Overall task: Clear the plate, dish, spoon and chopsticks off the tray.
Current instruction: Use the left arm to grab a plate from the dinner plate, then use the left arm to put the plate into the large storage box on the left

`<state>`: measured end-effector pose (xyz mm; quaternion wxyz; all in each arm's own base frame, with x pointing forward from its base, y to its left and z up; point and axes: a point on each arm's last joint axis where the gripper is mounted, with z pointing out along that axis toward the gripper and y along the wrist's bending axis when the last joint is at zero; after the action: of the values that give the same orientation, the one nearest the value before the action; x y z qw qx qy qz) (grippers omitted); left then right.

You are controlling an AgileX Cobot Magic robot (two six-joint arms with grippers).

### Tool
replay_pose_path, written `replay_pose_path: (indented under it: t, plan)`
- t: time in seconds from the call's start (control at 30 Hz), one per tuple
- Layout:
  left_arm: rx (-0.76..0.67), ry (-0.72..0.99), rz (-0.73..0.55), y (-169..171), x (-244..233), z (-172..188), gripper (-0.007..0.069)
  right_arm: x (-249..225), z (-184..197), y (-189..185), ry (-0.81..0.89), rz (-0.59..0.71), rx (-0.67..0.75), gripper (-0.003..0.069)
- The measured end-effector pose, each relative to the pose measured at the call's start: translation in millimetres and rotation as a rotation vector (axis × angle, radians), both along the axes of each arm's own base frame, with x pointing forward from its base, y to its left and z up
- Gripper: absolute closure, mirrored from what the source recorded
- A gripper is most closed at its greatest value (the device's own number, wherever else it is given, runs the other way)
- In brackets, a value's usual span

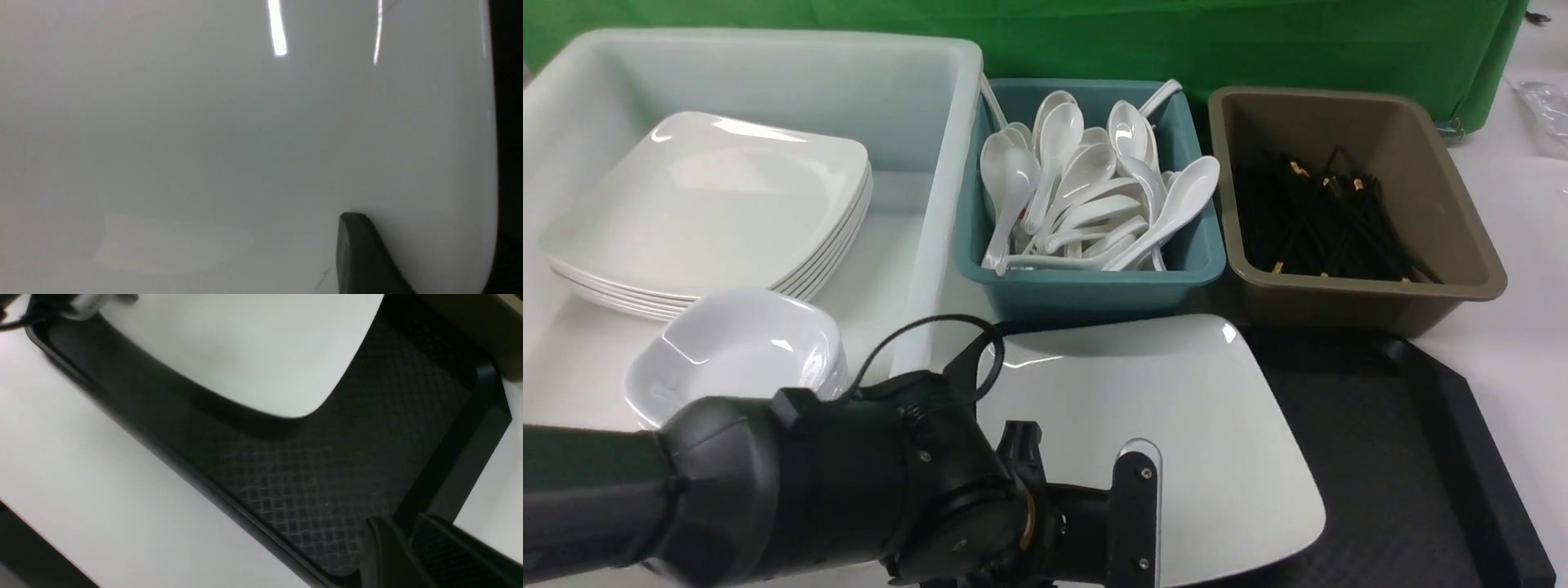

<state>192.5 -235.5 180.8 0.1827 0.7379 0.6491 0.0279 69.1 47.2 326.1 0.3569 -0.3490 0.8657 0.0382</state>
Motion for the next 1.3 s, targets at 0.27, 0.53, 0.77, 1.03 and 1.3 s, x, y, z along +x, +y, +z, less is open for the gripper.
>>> replay_pose_path:
  t: [0.27,0.53,0.77,1.03,1.3]
  plan:
    - [-0.127,-0.044,-0.031,8,-34,59,0.0576,2,2,0,-0.025,-0.003,0.007,0.0516]
    - [-0.233,-0.046,-0.035,15,-49,102,0.0604,12,8,-8,-0.125,-0.148,0.026,0.0516]
    - [-0.330,-0.034,-0.073,15,-56,136,0.0603,15,11,-11,-0.165,-0.220,0.036,0.0523]
    - [-0.410,-0.065,-0.086,29,-68,167,0.0597,17,28,-15,-0.218,-0.270,0.091,0.0638]
    - [-0.487,-0.160,-0.093,43,-73,187,0.0595,17,48,-21,-0.297,-0.306,0.130,0.0638]
